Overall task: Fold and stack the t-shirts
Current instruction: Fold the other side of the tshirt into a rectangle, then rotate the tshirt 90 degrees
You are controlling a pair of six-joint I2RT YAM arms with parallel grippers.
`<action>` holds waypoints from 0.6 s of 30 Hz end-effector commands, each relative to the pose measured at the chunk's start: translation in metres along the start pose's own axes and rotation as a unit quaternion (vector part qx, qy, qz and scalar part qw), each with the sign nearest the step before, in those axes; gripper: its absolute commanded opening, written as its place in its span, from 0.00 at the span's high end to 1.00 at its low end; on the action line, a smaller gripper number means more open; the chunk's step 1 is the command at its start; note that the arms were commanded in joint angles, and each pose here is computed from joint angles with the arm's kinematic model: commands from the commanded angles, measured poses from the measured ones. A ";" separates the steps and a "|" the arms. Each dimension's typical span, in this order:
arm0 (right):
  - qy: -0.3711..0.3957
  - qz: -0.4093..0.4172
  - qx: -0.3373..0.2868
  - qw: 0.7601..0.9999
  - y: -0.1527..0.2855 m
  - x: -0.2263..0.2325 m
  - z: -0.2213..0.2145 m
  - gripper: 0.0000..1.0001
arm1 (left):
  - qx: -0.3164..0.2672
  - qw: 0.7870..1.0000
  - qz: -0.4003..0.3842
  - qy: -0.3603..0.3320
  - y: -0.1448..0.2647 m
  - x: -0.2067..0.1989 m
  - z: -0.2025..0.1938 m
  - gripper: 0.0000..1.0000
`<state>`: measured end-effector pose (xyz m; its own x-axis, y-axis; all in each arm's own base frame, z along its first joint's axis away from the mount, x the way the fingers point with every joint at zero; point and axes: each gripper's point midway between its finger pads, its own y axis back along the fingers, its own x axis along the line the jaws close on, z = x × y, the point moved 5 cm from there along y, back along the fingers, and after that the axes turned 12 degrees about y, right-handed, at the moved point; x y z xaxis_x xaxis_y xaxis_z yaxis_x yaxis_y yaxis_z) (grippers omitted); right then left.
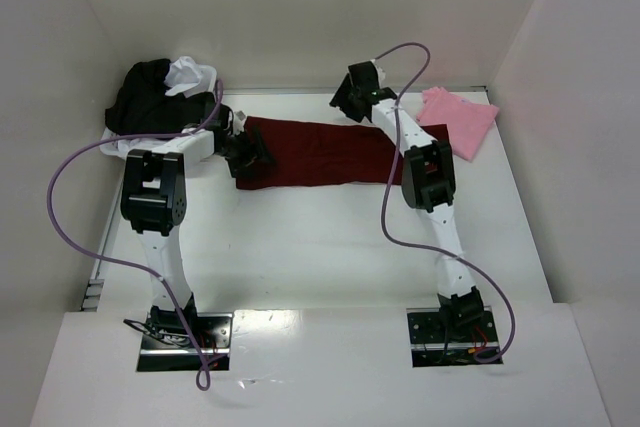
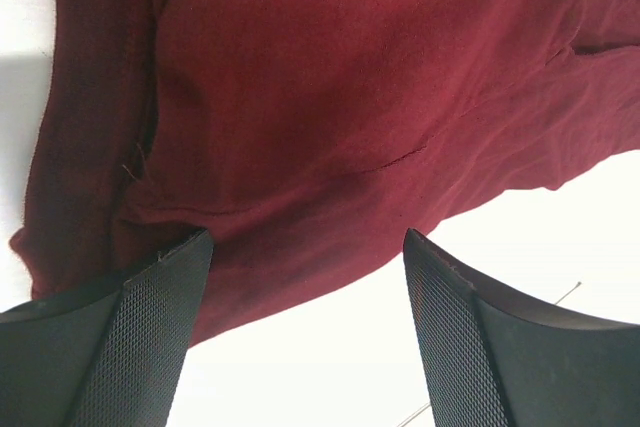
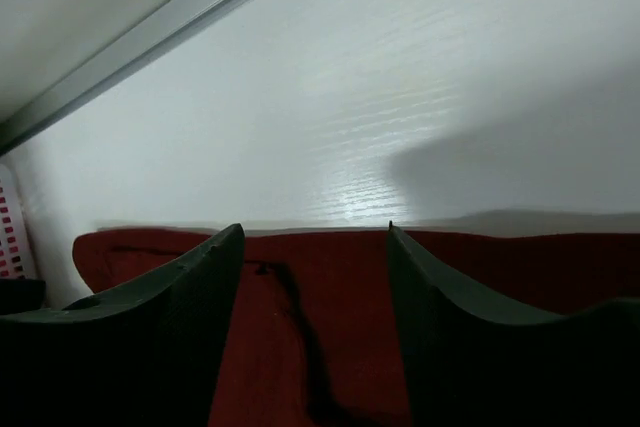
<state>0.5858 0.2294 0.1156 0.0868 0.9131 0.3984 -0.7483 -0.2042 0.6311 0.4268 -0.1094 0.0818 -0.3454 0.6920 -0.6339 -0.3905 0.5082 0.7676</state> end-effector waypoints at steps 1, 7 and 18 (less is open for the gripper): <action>0.028 0.031 -0.026 0.999 0.036 0.027 0.016 0.31 | -0.004 1.000 0.004 -0.008 0.001 -0.002 0.008 0.15; 0.167 0.035 -0.068 0.983 0.095 0.007 0.033 0.01 | -0.068 0.997 -0.040 -0.025 0.043 -0.054 0.033 0.01; 0.313 0.033 -0.152 0.937 0.214 -0.087 0.080 0.01 | -0.165 0.967 -0.126 0.150 0.062 -0.112 0.043 0.00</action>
<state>0.4904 0.1122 0.2271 -0.1929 0.9769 0.0924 -0.8445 -0.2132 0.4914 0.4662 -0.1177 0.1851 -0.3376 0.5347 -0.7746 -0.6411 0.4719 0.6052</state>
